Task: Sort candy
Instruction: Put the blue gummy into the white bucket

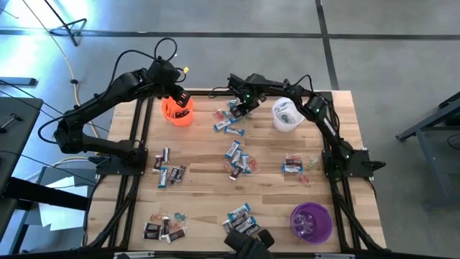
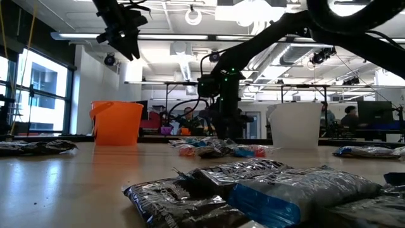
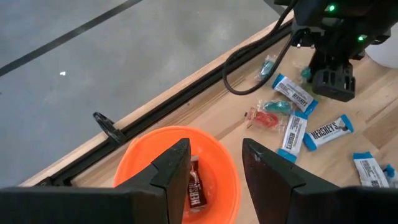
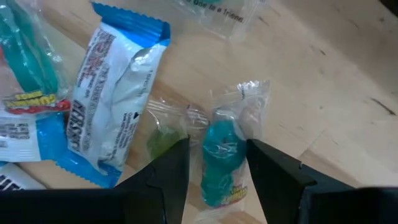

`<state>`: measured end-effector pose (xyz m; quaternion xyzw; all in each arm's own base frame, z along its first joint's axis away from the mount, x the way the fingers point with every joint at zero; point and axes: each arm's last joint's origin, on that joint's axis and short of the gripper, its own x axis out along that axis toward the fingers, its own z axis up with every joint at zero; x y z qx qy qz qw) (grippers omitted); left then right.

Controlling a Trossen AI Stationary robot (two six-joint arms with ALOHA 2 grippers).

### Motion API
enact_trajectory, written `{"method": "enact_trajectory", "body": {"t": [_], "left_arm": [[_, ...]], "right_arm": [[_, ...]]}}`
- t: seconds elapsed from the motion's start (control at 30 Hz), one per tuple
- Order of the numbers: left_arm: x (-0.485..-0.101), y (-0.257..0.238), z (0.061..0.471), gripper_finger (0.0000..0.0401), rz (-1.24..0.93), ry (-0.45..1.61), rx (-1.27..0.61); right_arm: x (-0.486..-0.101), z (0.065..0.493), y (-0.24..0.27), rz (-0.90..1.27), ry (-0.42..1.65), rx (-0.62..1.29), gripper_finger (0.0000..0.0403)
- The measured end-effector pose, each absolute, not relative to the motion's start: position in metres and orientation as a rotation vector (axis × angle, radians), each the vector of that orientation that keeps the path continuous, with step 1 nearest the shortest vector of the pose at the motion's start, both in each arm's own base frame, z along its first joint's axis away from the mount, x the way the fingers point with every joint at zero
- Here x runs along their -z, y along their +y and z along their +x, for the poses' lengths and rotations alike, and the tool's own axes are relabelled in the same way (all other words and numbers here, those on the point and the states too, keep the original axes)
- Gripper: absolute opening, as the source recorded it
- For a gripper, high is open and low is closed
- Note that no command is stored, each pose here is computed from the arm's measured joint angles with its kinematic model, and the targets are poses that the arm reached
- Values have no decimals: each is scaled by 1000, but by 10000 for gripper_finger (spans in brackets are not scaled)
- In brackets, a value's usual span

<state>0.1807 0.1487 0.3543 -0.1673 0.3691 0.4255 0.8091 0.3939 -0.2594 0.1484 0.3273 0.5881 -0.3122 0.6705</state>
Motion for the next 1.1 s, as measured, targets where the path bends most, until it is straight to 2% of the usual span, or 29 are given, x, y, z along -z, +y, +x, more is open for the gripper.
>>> {"method": "enact_trajectory", "body": {"t": [0.17, 0.4, 0.47, 0.8, 1.1], "left_arm": [[-354, 149, 181, 133, -358, 789, -910], [-354, 149, 181, 133, -358, 789, -910], [-354, 149, 181, 133, -358, 788, -909], [-354, 148, 181, 133, -363, 787, -908], [-354, 148, 181, 133, -376, 782, -909]], "right_arm": [[-148, 394, -259, 721, 1333, 693, 138], [-148, 393, -259, 703, 1350, 675, 28], [-149, 392, -258, 705, 1359, 674, 9], [-153, 387, -251, 707, 1430, 641, 6], [-193, 386, -240, 680, 1348, 616, 1]]}}
